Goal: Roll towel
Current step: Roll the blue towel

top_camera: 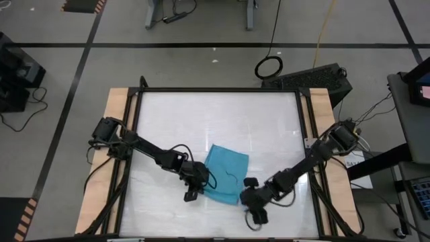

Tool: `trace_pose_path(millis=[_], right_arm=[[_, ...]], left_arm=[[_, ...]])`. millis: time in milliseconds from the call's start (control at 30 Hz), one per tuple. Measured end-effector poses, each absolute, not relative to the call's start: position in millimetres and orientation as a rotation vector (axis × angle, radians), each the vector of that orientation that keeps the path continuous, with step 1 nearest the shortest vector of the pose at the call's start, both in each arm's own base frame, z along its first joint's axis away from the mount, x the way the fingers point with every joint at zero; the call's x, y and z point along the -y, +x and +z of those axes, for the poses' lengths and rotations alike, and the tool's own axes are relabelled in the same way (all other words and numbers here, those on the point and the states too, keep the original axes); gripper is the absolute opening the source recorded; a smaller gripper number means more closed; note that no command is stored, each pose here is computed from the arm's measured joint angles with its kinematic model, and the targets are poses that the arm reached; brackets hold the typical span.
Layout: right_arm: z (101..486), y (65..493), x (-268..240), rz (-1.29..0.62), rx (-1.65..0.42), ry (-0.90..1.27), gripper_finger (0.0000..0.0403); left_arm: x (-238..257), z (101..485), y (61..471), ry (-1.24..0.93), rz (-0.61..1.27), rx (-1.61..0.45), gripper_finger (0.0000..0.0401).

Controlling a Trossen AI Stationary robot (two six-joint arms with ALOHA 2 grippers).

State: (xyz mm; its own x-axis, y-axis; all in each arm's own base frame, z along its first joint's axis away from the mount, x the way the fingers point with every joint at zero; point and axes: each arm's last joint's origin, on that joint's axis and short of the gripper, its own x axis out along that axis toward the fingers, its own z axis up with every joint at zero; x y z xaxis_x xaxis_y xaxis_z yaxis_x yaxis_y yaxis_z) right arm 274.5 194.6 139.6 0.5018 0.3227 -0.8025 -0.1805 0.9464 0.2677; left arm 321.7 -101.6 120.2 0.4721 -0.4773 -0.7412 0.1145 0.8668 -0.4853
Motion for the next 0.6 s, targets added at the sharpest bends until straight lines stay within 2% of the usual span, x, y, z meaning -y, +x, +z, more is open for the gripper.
trace_pose_path(millis=[267, 600], right_arm=[[141.9, 261.8, -214.6, 0.268, -0.803, -0.364, 0.0171], [119.3, 269.8, -218.1, 0.163, -0.754, -0.476, 0.0171]], left_arm=[[95.0, 120.6, 324.4, -0.428, -0.364, -1.010, 0.0015], [92.5, 121.1, 325.9, -0.446, -0.371, -1.004, 0.0015]])
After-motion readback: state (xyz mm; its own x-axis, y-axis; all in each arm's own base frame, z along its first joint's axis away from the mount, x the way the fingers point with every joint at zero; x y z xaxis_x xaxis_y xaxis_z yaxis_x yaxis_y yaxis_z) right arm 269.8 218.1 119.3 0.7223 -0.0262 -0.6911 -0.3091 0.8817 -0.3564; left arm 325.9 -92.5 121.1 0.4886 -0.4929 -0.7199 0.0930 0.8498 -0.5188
